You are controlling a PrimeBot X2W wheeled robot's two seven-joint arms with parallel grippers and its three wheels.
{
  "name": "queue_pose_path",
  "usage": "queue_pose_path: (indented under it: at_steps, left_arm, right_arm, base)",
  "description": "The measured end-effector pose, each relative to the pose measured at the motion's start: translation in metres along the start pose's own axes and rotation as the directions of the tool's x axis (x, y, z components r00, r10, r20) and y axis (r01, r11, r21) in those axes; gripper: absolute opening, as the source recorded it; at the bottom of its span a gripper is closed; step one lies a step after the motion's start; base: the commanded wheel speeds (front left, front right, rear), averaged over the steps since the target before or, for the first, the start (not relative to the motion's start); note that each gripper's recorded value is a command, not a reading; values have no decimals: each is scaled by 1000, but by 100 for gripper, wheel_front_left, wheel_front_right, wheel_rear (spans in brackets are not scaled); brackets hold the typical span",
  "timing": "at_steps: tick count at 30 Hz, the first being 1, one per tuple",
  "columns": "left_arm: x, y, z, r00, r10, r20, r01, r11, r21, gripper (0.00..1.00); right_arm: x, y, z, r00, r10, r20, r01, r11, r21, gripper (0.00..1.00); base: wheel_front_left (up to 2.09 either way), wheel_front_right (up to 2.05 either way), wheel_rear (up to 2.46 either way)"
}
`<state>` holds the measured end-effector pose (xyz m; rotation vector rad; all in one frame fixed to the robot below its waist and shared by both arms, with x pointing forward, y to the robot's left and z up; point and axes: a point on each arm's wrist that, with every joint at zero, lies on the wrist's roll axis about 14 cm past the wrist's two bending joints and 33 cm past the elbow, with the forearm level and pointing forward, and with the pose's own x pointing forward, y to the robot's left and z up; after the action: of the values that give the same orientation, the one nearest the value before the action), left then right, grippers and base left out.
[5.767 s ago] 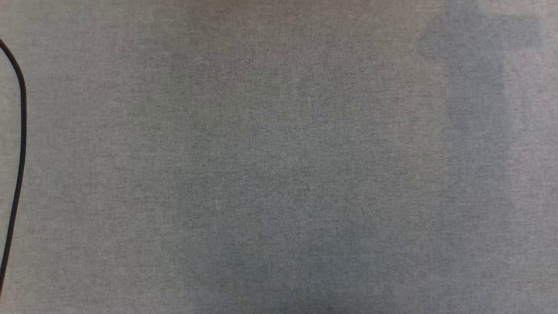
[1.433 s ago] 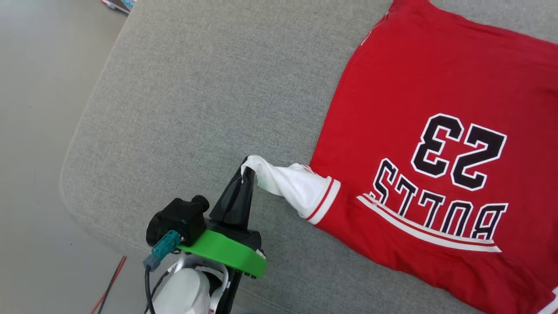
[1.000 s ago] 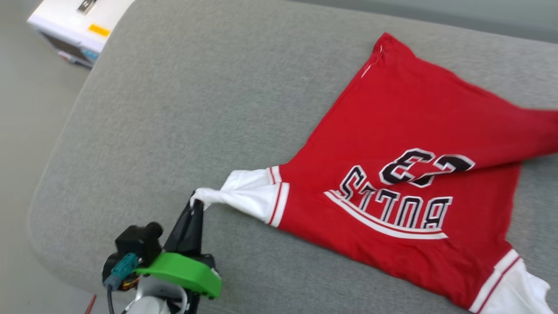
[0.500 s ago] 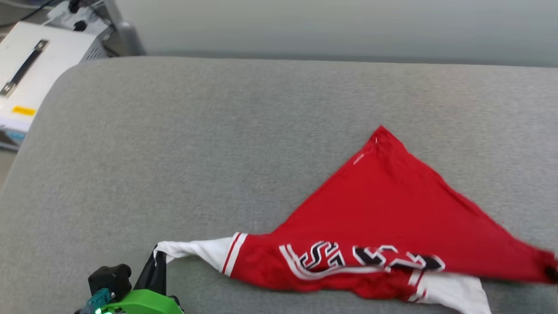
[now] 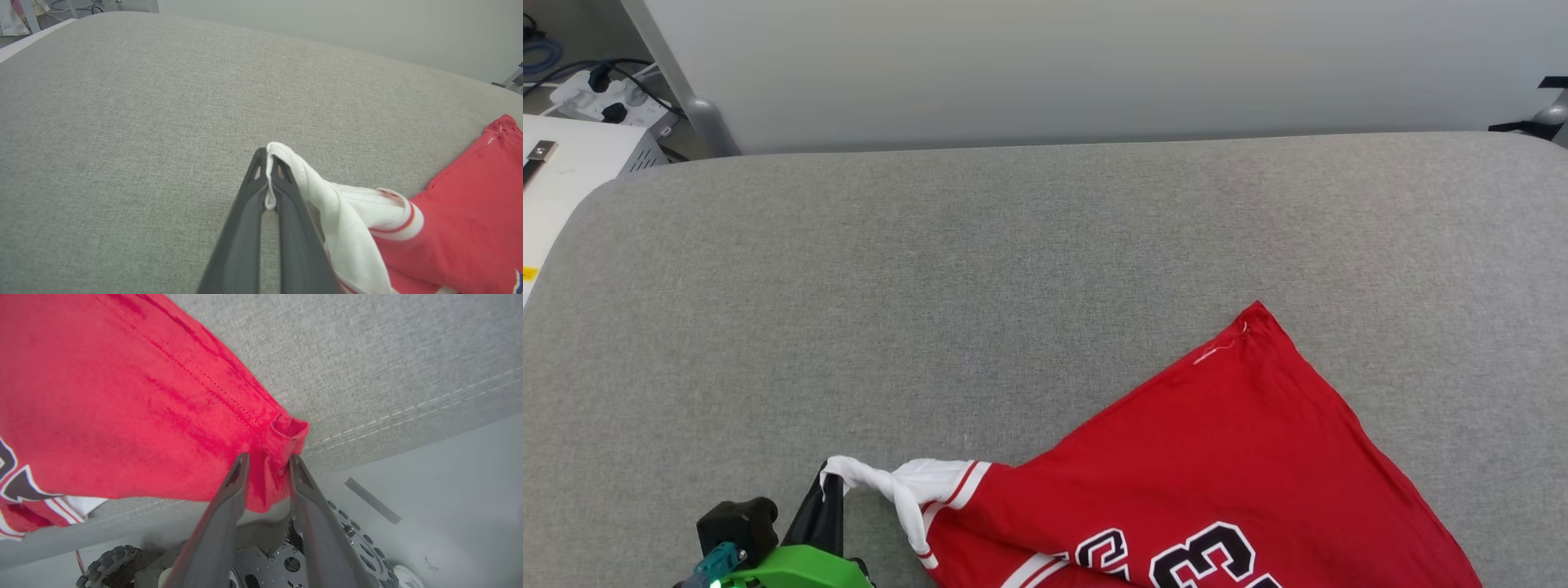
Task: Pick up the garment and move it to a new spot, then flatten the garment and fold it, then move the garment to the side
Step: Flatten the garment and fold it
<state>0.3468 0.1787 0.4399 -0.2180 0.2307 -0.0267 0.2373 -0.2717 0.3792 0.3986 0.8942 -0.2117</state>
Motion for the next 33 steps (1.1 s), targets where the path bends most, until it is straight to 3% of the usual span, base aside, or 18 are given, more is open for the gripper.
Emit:
queue_pose_path:
  at_steps: [4, 9, 13, 17, 22, 25, 33]
  left_arm:
    - [0, -1, -1, 1000, -1, -8, 1, 1000, -4, 0]
    - [2, -2, 5, 1000, -2, 7, 2, 1000, -8, 0]
    - [6, -3, 9, 1000, 0, 20, 1, 1000, -13, 0]
    - [8, -4, 12, 1000, 3, 31, -3, 1000, -17, 0]
    - [16, -5, 18, 998, 7, 55, -5, 999, -32, 0]
    - [22, -7, 19, 998, -1, 63, 3, 1000, -26, 0]
    - [33, -7, 18, 997, 3, 72, -1, 1000, -31, 0]
  right_arm:
    - [2, 8, 44, 973, 10, 231, -11, 1000, 4, 100]
    - [0, 38, 109, 863, 82, 499, -54, 996, -69, 100]
    - [8, 70, 141, 806, 178, 564, -93, 980, -175, 100]
    - [28, 105, 153, 819, 278, 501, -151, 948, -280, 100]
    - [62, 134, 160, 909, 326, 261, -207, 895, -395, 100]
    - [76, 153, 166, 933, 334, 135, -242, 859, -451, 100]
    - [116, 198, 137, 933, 321, -160, -355, 757, -549, 100]
  base:
    - [0, 0, 0]
    - [0, 0, 0]
    - [0, 0, 0]
    - [0, 0, 0]
    - [0, 0, 0]
    - [0, 0, 0]
    - [0, 0, 0]
